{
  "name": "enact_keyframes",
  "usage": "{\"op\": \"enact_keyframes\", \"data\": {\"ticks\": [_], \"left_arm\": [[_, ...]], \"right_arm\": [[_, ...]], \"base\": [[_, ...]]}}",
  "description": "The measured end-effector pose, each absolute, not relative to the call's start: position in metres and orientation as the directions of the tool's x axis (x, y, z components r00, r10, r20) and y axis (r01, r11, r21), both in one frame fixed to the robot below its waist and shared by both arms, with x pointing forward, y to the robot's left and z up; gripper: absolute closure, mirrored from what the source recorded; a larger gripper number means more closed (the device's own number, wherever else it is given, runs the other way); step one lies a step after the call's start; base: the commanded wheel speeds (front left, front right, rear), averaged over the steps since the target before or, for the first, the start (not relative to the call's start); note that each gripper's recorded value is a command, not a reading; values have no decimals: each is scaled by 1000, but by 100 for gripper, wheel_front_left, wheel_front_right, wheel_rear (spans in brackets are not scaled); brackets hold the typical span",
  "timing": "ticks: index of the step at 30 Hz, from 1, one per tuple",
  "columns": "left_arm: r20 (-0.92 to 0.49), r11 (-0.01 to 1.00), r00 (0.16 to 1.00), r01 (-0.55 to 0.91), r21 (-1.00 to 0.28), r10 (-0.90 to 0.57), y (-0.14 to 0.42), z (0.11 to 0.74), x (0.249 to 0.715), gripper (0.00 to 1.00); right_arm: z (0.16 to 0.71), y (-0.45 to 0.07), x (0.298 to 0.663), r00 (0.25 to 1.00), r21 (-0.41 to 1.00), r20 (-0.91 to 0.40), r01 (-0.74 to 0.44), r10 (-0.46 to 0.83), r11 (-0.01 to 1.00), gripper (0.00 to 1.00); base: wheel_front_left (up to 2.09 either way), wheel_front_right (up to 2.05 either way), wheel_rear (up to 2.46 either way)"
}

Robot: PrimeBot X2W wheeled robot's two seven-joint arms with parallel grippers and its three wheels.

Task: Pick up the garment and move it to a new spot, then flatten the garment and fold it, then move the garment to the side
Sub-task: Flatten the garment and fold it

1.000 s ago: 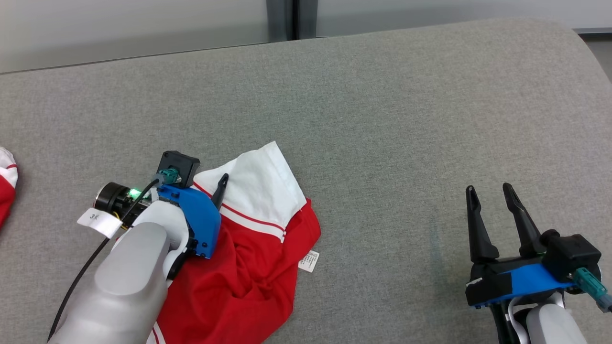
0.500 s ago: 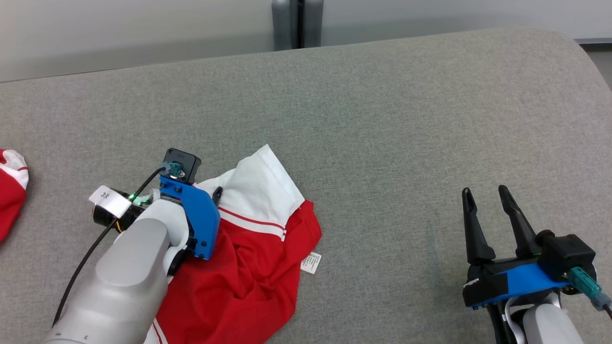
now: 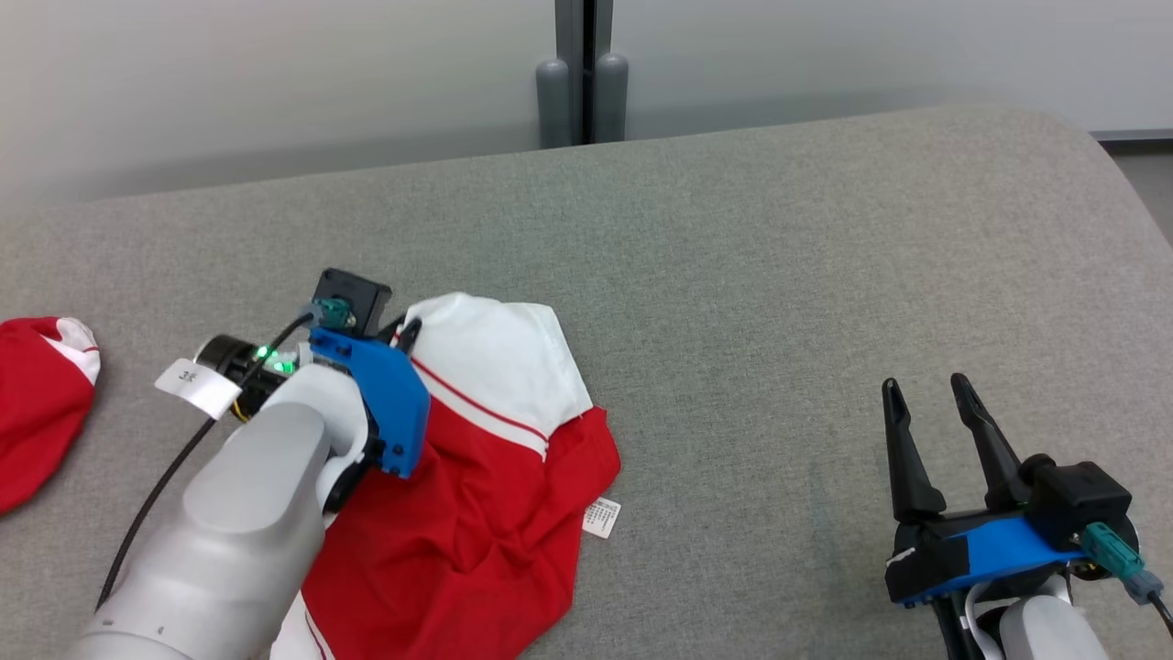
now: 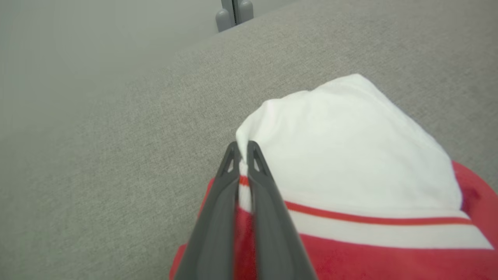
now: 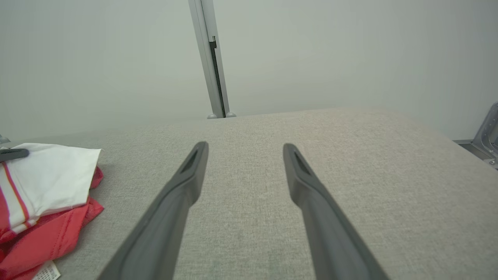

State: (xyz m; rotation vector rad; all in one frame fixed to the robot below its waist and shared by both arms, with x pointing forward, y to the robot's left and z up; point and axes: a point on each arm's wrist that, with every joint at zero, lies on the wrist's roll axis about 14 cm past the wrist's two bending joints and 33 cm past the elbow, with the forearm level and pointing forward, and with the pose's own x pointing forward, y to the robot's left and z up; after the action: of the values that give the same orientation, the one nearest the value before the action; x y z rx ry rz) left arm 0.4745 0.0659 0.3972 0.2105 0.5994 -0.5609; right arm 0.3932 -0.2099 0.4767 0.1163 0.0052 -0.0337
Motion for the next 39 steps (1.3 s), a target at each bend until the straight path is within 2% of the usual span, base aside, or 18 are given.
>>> {"op": "enact_keyframes", "data": {"ticks": [5, 10, 15, 21, 26, 30, 33, 39], "left_arm": [[-384, 828, 785, 554, 84, -487, 56, 466, 503, 100], [-167, 812, 823, 565, 147, -542, 38, 549, 520, 100], [22, 782, 797, 586, 213, -604, 9, 627, 519, 100], [184, 722, 702, 635, 274, -688, -33, 700, 498, 100], [263, 683, 631, 670, 289, -730, -61, 736, 481, 100], [276, 680, 621, 675, 287, -733, -66, 740, 481, 100], [263, 695, 644, 668, 265, -719, -59, 731, 488, 100], [132, 774, 765, 608, 178, -631, -11, 659, 515, 100]], "right_arm": [[485, -210, 387, 999, 120, 16, 33, -35, 992, 0], [495, -211, 381, 998, 126, 43, 33, -38, 992, 0], [502, -215, 374, 997, 133, 63, 45, -54, 990, 0], [501, -226, 366, 994, 137, 62, 80, -89, 987, 0], [507, -236, 366, 990, 134, 79, 106, -118, 985, 0], [508, -243, 366, 987, 131, 80, 126, -137, 983, 0], [509, -246, 368, 986, 129, 82, 134, -145, 983, 0], [502, -250, 370, 986, 127, 62, 147, -155, 981, 0]], "base": [[0, 0, 0], [0, 0, 0], [0, 0, 0], [0, 0, 0], [0, 0, 0], [0, 0, 0], [0, 0, 0], [0, 0, 0]]}}
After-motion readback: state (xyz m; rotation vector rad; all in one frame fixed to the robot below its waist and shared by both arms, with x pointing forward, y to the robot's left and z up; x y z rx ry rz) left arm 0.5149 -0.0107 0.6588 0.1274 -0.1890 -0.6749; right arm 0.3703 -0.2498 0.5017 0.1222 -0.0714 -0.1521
